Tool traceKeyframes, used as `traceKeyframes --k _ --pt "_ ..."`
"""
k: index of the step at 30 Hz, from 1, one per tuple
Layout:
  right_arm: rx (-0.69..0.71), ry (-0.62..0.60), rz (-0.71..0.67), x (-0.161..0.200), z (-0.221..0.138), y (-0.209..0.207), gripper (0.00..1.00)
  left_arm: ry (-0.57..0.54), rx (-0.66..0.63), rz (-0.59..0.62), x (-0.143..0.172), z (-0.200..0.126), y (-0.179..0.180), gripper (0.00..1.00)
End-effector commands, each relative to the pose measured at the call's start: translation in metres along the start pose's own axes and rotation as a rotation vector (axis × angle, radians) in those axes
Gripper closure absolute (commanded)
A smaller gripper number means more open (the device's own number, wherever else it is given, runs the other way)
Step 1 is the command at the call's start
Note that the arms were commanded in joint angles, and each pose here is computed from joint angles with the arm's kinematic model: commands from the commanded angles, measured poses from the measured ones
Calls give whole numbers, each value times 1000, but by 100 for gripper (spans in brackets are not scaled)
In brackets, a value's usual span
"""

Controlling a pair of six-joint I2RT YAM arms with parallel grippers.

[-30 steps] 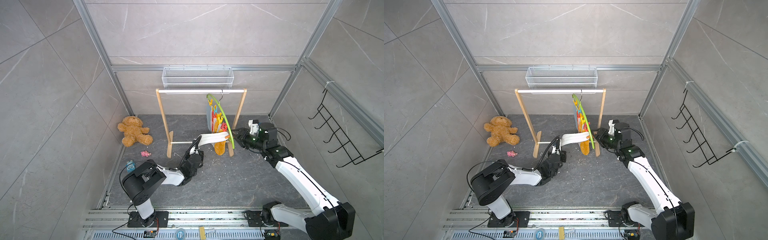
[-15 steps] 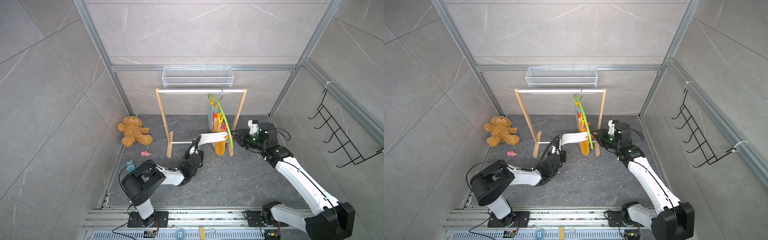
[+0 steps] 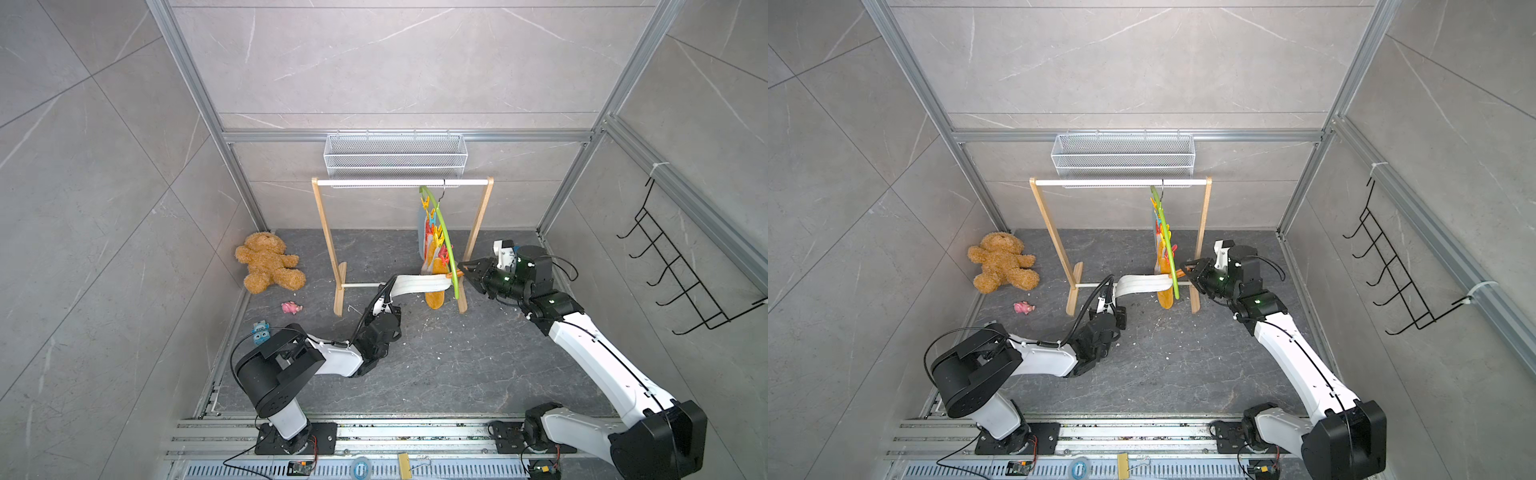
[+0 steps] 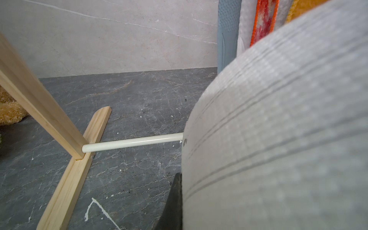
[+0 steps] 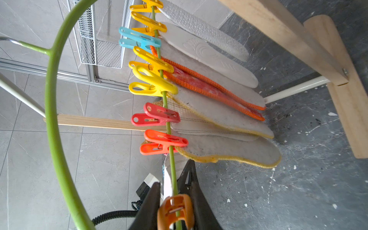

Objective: Take the shoe insoles off the hanger
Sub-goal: Open the clamp at the hanger.

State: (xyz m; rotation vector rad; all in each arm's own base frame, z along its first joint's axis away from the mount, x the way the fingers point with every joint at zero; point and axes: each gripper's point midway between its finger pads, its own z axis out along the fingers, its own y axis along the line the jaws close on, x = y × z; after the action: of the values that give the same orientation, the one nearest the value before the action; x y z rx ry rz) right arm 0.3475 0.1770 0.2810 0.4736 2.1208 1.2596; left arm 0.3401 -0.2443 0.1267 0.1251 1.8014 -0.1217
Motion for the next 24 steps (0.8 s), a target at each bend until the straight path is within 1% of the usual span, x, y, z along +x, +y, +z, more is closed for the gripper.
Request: traceKeyframes --k 1,9,18,19,21,24 --pt "-20 11 6 1 3 0 73 -66 -49 -95 -21 -6 13 100" --pt "-34 20 10 2 6 2 72 -63 -83 -119 -15 -10 23 100" --pt "-37 31 14 6 10 -1 66 -62 -90 -118 -13 -12 27 100" --pt "-38 33 14 6 11 -1 64 -62 -90 -118 -14 -12 27 100" --pt "-40 34 12 7 11 -1 57 -62 -89 -117 -14 -13 28 100" --pt "-23 23 -7 5 8 -2 42 -58 -81 -111 -17 -15 28 100"
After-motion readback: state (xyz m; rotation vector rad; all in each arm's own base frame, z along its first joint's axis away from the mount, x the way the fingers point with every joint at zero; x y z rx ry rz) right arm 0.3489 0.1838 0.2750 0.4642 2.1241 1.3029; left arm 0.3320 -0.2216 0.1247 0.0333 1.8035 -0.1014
